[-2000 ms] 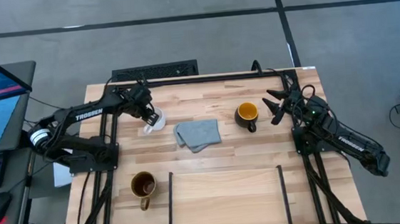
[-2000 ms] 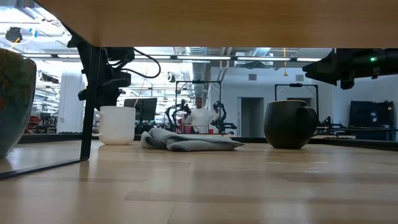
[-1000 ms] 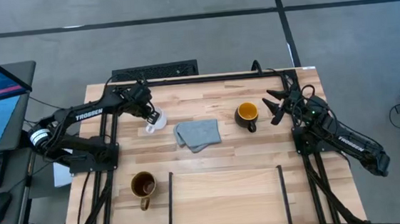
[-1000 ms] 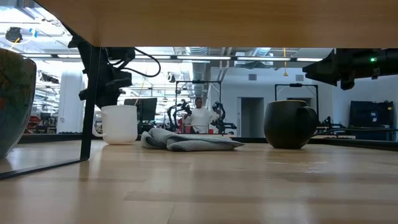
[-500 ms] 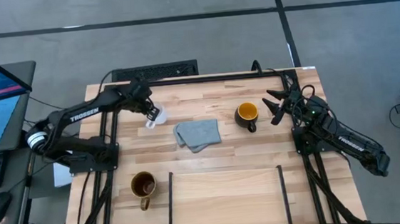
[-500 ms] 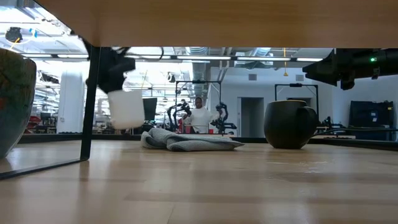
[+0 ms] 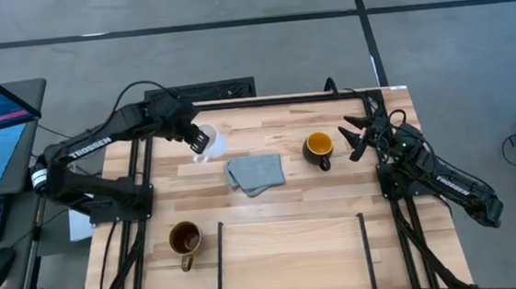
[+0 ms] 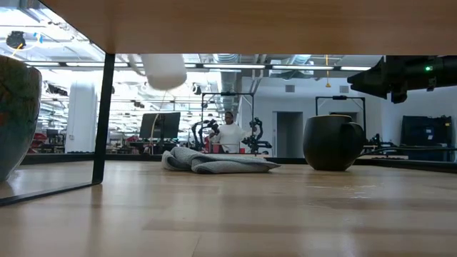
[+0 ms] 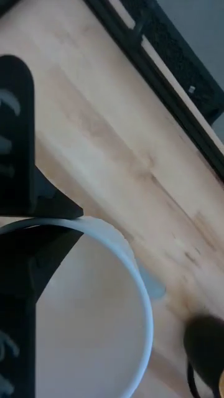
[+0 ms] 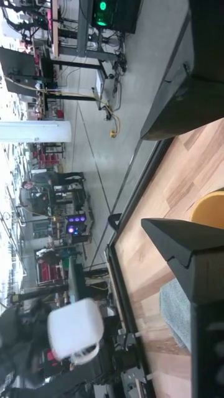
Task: Stack small to large cups/mugs on shelf
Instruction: Put the white mug on the shelf
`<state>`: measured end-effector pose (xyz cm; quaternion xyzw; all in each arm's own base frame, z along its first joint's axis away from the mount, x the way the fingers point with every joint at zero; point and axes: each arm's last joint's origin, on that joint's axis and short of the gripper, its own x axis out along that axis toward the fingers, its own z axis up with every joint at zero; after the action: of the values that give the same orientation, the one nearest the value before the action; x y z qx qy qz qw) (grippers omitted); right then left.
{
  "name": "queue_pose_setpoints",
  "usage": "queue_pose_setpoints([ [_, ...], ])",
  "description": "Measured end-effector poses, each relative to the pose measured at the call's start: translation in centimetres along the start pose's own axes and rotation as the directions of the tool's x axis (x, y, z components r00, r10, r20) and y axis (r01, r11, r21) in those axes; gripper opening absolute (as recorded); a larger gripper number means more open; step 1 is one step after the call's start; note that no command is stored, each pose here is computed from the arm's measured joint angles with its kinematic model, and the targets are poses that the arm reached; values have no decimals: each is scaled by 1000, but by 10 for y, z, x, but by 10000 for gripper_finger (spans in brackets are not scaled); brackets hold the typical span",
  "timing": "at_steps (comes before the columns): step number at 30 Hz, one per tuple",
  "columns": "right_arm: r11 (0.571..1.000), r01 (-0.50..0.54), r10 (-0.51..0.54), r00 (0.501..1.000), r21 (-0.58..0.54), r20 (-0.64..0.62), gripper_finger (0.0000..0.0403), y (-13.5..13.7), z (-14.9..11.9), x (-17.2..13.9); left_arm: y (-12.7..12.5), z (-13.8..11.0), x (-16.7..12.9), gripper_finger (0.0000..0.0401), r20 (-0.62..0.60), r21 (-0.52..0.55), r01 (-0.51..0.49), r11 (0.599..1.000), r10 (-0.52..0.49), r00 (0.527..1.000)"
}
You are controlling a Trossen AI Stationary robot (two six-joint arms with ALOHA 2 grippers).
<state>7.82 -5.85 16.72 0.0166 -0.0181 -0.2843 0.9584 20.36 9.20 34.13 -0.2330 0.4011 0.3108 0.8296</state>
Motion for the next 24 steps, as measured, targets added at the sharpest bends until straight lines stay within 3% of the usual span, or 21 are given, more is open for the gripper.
queue_pose_setpoints([
  [13,1000,0,0,1000,1,-1,240,0,0,0,-82,-31,-28,0,69,-102,105,989,-99,993],
  [20,1000,5,-5,1000,11,-31,240,0,-3,2,-142,-40,-26,0,47,-37,127,991,-126,991],
  [24,1000,7,-6,999,13,-51,240,-1,-4,3,-174,-34,-32,0,32,-23,91,996,-90,995],
])
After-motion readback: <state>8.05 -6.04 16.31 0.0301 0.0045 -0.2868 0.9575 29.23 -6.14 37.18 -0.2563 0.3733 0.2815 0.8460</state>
